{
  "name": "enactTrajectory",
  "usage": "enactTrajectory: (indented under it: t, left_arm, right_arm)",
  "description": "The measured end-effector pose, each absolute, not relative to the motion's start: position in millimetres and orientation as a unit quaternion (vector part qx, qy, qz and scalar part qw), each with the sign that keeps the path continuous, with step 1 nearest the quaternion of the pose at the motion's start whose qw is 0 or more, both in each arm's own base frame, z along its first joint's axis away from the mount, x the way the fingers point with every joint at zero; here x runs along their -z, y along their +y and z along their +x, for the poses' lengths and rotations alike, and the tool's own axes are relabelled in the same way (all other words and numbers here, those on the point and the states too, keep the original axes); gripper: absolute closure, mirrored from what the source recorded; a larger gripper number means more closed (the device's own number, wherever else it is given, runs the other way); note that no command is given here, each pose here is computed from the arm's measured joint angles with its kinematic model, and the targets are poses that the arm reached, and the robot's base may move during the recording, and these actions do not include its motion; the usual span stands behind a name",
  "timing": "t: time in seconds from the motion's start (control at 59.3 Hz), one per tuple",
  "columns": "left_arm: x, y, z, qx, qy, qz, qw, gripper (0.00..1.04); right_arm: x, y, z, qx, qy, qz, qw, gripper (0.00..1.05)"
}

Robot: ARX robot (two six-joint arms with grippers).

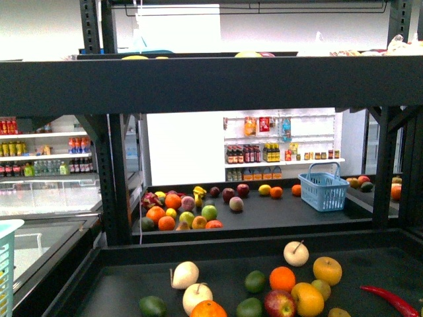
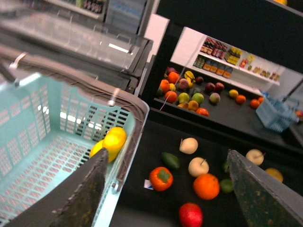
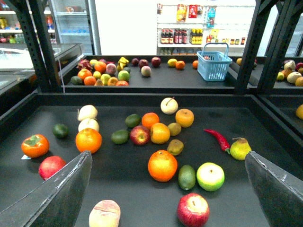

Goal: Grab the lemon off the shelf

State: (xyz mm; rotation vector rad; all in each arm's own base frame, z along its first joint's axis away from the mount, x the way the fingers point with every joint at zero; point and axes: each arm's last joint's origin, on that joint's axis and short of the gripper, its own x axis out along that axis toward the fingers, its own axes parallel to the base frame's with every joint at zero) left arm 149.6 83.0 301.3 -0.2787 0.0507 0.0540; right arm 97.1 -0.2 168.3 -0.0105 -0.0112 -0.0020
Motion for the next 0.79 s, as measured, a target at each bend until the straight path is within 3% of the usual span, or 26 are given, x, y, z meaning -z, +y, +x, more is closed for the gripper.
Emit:
enactTrajectory:
  t: [0.202,0.388,0.793]
  left_arm:
    - [-266,10,98,-0.021,-0.001,-0.019,1.0,0.67]
    - [-233,1,98,-0.002,0.004,-0.009,1.0,1.03]
    - [-195,0,98,-0.001,0.003,-0.006,1.0,1.02]
  right_arm:
    - [-168,0,97,0.001,-0.006,-0.005,1.0,0.07]
    - [-168,0,97,0.0,-0.006,-0.005,1.0,0.07]
    - [-168,0,97,0.001,-0.006,-0.005,1.0,0.07]
